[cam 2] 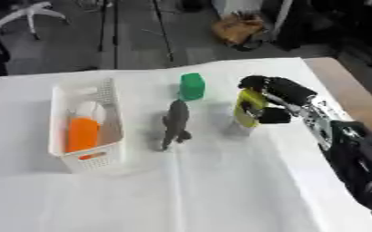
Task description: Pick up objects on the table and place them in the box.
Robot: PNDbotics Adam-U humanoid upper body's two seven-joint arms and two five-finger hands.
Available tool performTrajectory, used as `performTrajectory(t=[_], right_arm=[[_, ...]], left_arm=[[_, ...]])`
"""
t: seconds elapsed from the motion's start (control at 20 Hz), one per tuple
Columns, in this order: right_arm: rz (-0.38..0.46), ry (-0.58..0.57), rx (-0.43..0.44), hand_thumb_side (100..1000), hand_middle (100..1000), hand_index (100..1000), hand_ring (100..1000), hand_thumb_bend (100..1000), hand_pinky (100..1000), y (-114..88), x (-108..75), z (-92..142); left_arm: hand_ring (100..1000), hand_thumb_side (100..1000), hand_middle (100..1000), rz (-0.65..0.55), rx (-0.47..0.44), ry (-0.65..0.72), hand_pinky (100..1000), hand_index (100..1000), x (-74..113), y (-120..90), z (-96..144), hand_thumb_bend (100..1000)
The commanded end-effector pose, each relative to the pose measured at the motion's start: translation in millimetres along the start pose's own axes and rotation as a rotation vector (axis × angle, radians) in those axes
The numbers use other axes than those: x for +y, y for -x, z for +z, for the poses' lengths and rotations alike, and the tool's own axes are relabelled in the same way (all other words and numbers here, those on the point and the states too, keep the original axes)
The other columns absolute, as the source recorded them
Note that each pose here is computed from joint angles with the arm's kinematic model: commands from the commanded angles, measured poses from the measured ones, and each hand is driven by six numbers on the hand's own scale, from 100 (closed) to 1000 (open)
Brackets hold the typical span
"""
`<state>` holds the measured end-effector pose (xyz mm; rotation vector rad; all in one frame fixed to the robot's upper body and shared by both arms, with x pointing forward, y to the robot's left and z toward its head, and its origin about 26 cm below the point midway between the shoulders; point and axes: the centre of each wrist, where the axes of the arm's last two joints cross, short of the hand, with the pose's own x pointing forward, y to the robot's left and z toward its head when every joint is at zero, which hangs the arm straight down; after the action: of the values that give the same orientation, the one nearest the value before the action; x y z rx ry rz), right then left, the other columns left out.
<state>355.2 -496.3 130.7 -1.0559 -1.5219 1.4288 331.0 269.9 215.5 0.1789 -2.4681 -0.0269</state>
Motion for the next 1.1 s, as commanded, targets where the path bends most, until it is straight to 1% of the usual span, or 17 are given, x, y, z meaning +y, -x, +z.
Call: performTrajectory(t=[0.05, 0.15, 0.2, 0.25, 0.4, 0.45, 0.5, 0.55, 0.6, 0.65, 0.95, 1.05, 1.1], right_arm=[[-0.050, -0.081, 0.021, 963, 897, 909, 596, 118, 497, 7.4, 2.7, 8.6], [-0.074, -0.104, 0.021, 966, 895, 907, 585, 114, 484, 7.2, 2.5, 8.4], [-0.082, -0.111, 0.020, 967, 882, 896, 524, 100, 414, 7.0, 1.7, 8.2], [-0.092, -0.124, 0.017, 955, 874, 889, 499, 100, 387, 6.2, 3.0, 8.0], [-0.113, -0.144, 0.012, 947, 872, 886, 489, 100, 377, 5.5, 3.1, 7.4], [-0.118, -0.146, 0.011, 805, 853, 858, 395, 100, 279, 5.3, 2.7, 7.3], [-0.126, -0.154, 0.012, 805, 853, 858, 395, 100, 279, 5.0, 4.1, 7.4], [-0.134, -0.160, 0.012, 696, 840, 839, 334, 100, 205, 4.6, 4.9, 7.2], [-0.141, -0.164, 0.010, 696, 840, 839, 334, 100, 205, 4.2, 5.3, 7.0], [-0.147, -0.163, 0.009, 639, 833, 829, 297, 100, 163, 4.0, 5.1, 6.7], [-0.171, -0.134, -0.004, 616, 833, 828, 275, 100, 145, 1.7, 2.0, 5.5], [-0.160, -0.119, -0.017, 585, 835, 832, 277, 100, 147, 0.0, -2.8, 4.1], [-0.153, -0.114, -0.021, 585, 835, 832, 277, 100, 147, -0.9, -4.6, 3.6]], left_arm=[[733, 1000, 839, -0.004, -0.028, 0.005, 445, 879, 1.8, -6.3, -5.2, 400], [733, 1000, 839, -0.004, -0.028, 0.004, 445, 879, 1.9, -6.3, -5.2, 399], [733, 1000, 839, -0.004, -0.028, 0.004, 445, 879, 1.9, -6.3, -5.2, 399], [733, 1000, 839, -0.004, -0.028, 0.004, 445, 879, 1.8, -6.4, -5.2, 398], [733, 1000, 839, -0.004, -0.027, 0.004, 445, 879, 1.8, -6.3, -5.2, 398], [733, 1000, 839, -0.004, -0.027, 0.004, 446, 879, 1.8, -6.3, -5.2, 398], [733, 1000, 839, -0.004, -0.027, 0.004, 446, 879, 1.9, -6.3, -5.2, 398], [733, 1000, 839, -0.004, -0.027, 0.003, 446, 879, 1.9, -6.3, -5.2, 399], [733, 1000, 839, -0.004, -0.027, 0.003, 446, 879, 2.0, -6.3, -5.2, 399], [733, 1000, 839, -0.004, -0.027, 0.002, 446, 879, 2.0, -6.3, -5.2, 399], [734, 1000, 839, -0.006, -0.028, 0.000, 447, 878, 2.1, -6.6, -5.4, 399], [734, 1000, 839, -0.006, -0.028, 0.000, 447, 878, 2.2, -6.6, -5.5, 398], [734, 1000, 839, -0.006, -0.028, 0.000, 447, 878, 2.2, -6.7, -5.5, 398]])
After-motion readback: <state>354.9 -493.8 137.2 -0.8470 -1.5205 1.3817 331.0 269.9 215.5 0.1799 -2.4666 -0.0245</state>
